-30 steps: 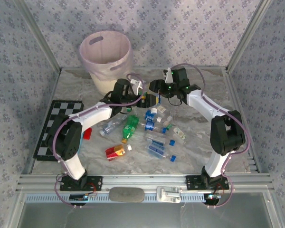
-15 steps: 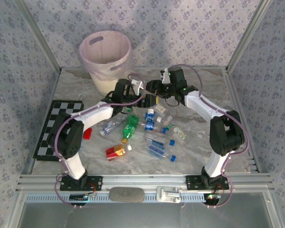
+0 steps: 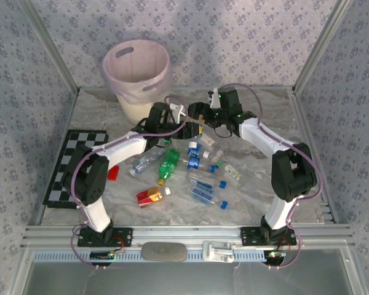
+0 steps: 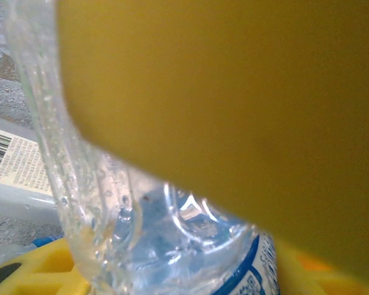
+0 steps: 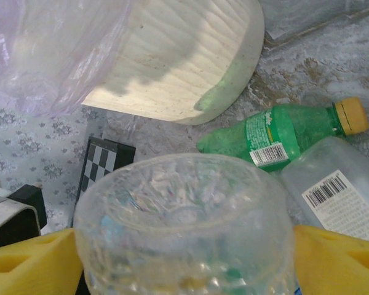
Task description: Put the plastic bottles in the bin
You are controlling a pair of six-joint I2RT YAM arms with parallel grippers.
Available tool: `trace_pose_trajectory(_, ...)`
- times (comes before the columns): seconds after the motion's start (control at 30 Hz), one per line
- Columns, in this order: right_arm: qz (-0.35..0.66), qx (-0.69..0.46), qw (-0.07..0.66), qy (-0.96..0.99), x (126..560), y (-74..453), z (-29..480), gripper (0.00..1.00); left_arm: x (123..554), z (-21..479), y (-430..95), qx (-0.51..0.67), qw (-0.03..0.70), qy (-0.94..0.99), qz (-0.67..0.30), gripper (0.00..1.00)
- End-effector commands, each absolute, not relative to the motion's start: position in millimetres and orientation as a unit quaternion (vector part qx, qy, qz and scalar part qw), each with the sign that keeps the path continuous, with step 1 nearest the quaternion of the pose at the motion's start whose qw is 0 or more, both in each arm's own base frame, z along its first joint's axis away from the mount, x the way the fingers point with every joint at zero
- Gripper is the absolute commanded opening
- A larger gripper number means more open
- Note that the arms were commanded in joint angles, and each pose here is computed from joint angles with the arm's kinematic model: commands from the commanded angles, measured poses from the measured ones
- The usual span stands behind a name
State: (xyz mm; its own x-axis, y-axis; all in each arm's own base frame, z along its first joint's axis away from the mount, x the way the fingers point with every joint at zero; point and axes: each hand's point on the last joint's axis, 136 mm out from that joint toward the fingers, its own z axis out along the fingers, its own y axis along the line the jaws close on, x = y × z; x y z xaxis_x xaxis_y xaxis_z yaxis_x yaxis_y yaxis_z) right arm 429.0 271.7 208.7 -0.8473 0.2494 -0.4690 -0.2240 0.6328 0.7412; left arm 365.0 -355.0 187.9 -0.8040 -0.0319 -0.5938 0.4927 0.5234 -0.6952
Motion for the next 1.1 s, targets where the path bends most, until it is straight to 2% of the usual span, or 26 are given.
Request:
trace_pose_trajectory(0.0,0.420,0.015,0.295,0.858,425.8,255.9,226.8,0.94,371.3,203.5,-347.2,0.139,0.306,0.822,-0.459,0.48)
trace_pose_trajectory(0.23,0.376,0.040,0.325,0.867,423.6,213.7,237.0,1.00,373.9,205.5,-330.0,0.122,0.316,0.828,-0.446,0.47)
trace_pose_trajectory(0.5,0.252,0.033,0.324,0.911,405.3,163.5,207.4,1.00,375.1,226.5,-316.6,0.144,0.347,0.832,-0.409,0.47)
trace_pose_trajectory(0.73,0.163,0.038,0.298,0.940,390.7,124.9,170.5,1.00,391.5,286.7,-297.0,0.167,0.410,0.821,-0.360,0.47)
trace_pose_trajectory(1.07,0.163,0.038,0.268,0.949,378.6,123.3,136.3,1.00,411.7,370.1,-248.0,0.161,0.510,0.798,-0.279,0.47)
